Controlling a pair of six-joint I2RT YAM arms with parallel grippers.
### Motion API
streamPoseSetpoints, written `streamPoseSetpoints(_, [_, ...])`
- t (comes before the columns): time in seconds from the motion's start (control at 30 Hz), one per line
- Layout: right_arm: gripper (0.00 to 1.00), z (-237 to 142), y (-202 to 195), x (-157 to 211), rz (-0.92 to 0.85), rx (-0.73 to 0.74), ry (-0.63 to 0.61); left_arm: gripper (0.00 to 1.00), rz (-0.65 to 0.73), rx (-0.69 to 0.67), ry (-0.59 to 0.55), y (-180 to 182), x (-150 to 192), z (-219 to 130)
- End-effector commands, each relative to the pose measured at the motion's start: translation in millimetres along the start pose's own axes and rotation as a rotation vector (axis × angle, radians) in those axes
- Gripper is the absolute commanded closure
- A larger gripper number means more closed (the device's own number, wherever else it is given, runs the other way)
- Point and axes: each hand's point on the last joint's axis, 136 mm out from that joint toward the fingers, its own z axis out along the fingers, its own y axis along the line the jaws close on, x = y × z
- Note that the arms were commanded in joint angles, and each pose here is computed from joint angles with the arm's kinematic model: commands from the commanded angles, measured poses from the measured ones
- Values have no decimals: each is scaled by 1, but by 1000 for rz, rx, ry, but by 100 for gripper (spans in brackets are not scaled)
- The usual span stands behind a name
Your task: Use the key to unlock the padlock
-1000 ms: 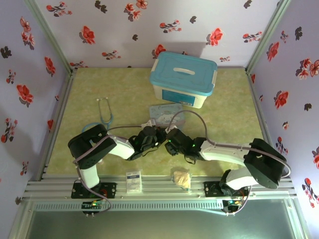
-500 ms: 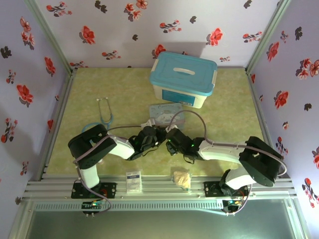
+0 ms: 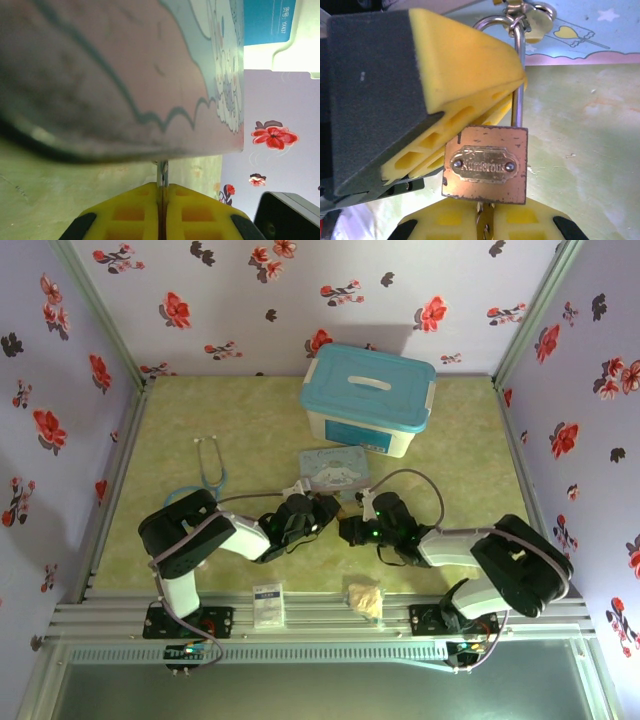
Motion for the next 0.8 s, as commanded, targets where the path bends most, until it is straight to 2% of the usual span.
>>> streamPoseSetpoints(0.0, [90,-5,10,-26,76,-115,-102,100,0,101,63,-27,15,-5])
streamPoseSetpoints(0.07, [89,-6,6,-25,95,-122,-89,100,10,94,58,-27,14,-7])
streamPoseSetpoints(0.17, [81,-9,-3,-17,80,-85,-59,100,19,72,44,-24,11,-9])
streamPoseSetpoints(0.3, [64,-24,-28,-1,11,109,-12,100,29,57,30,-26,7,-10])
streamPoseSetpoints(0.37, [58,-35,-33,1,-17,162,-8,100,24,59,24,-27,4,-10])
streamPoseSetpoints(0.53, [56,-49,-34,2,-65,238,8,100,23,74,14,-35,0,-8])
streamPoseSetpoints(0.7, [56,-40,-16,-1,-184,292,35,100,21,71,20,-35,1,-6])
streamPoseSetpoints(0.77, [59,-36,-10,-2,-199,285,40,100,21,66,20,-33,1,-5])
